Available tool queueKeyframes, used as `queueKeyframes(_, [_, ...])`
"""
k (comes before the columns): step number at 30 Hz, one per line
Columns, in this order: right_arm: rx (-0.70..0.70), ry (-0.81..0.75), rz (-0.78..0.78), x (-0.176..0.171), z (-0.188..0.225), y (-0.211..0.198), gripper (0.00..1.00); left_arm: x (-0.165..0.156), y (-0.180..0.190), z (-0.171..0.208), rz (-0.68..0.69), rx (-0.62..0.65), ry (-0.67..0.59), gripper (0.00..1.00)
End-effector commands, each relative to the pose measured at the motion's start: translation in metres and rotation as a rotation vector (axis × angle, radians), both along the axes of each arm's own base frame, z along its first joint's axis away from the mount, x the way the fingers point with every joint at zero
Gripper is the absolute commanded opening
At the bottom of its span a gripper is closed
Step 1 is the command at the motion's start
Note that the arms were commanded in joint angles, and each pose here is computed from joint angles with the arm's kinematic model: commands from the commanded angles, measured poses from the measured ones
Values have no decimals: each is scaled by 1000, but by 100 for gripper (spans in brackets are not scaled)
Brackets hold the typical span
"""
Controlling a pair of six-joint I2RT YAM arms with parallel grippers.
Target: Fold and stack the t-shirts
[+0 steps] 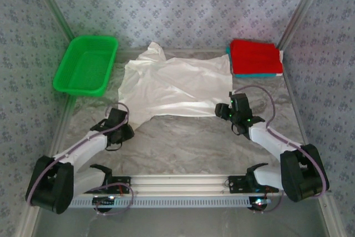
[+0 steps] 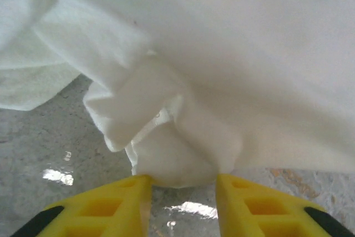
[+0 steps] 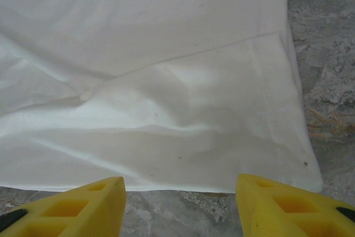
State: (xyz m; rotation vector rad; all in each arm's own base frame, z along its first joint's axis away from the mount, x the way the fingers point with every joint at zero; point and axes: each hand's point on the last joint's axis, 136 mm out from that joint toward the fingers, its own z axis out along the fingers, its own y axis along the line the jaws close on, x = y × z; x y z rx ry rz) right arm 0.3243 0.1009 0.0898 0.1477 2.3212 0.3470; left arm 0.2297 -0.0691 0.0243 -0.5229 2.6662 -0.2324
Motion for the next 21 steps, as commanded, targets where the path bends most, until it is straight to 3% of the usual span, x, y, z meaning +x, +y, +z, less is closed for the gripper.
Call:
queueKeyframes(1, [-1,-18,-44,1,6,-8,57,25,-11,23,-51,-26,-73,23])
queueKeyframes(5, [0,-11,-72,4,6,-16,57,36,-17,38,-45,-79,-107,1])
queueKeyframes(12, [7,1,-96,7,9,-25,57,57,-34,84,-102,-120,-115,0])
queueKeyframes(15, [15,8,-100,8,9,-26,57,52,-35,82,-120,-96,-27,0])
queueKeyframes(21, [14,25,-101,5,5,-28,57,0,-10,59,42,-81,78,35])
